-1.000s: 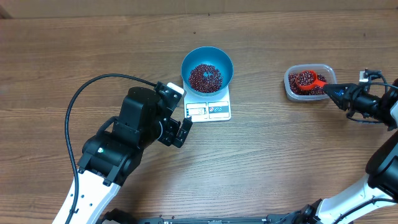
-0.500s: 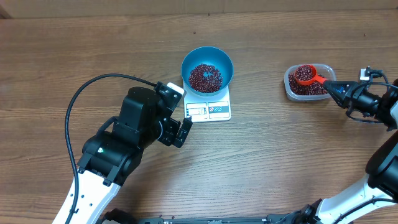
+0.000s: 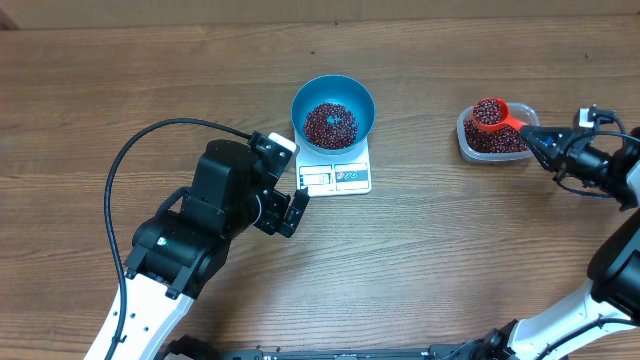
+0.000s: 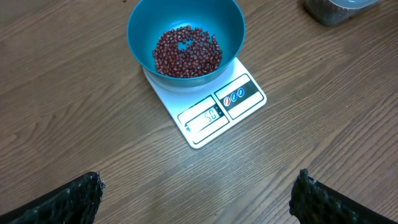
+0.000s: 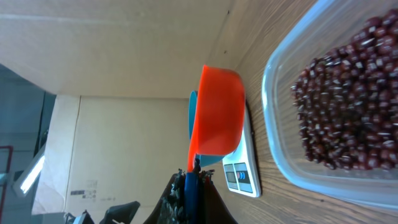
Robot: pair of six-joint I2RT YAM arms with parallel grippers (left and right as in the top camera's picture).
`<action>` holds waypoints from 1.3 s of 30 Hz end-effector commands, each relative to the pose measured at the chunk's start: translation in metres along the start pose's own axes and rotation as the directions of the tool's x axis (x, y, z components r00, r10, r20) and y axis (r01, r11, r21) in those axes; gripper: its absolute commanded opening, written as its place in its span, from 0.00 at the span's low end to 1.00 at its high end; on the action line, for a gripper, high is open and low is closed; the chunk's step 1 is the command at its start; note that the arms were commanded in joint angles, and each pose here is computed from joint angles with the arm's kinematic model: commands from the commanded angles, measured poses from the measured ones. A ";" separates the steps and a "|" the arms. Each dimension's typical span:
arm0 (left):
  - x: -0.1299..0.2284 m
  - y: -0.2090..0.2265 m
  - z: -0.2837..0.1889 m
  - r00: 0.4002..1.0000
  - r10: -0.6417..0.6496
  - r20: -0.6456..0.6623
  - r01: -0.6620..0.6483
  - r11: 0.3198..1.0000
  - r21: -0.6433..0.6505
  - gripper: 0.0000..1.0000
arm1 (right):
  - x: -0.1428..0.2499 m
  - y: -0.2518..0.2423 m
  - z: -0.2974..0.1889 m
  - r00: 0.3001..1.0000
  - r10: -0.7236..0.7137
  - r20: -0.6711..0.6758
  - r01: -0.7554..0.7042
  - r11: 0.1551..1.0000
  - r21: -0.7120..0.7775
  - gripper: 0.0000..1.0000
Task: Scoop item into bowl and weigh 150g on scale
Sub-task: 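Carry the filled scoop over the blue bowl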
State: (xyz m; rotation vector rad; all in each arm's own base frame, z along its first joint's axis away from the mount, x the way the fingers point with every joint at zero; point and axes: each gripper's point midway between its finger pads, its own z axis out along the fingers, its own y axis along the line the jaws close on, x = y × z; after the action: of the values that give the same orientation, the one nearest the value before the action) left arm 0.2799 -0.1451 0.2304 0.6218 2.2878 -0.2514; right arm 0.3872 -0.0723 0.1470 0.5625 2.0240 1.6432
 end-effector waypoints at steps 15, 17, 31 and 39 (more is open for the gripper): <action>-0.005 -0.001 -0.005 1.000 0.014 0.024 -0.014 1.000 0.006 1.00 | 0.051 0.030 0.078 0.970 -0.073 -0.231 0.051 0.993 -0.103 0.04; -0.005 -0.001 -0.005 1.000 0.014 0.024 -0.014 1.000 0.006 1.00 | 0.058 0.032 0.086 0.963 -0.079 -0.257 0.053 0.993 -0.107 0.04; -0.005 0.000 -0.005 1.000 0.014 0.024 -0.014 1.000 0.006 1.00 | 0.104 0.047 0.136 0.897 -0.174 -0.406 0.118 0.980 -0.161 0.04; -0.005 -0.001 -0.005 1.000 0.014 0.024 -0.014 1.000 0.006 1.00 | 0.123 0.054 0.159 0.854 -0.252 -0.454 0.174 0.963 -0.208 0.04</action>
State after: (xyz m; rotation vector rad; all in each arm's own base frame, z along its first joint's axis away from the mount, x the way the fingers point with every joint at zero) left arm 0.2799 -0.1451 0.2304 0.6218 2.2878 -0.2514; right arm 0.3855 0.1238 0.1544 -0.0980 2.1892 1.8712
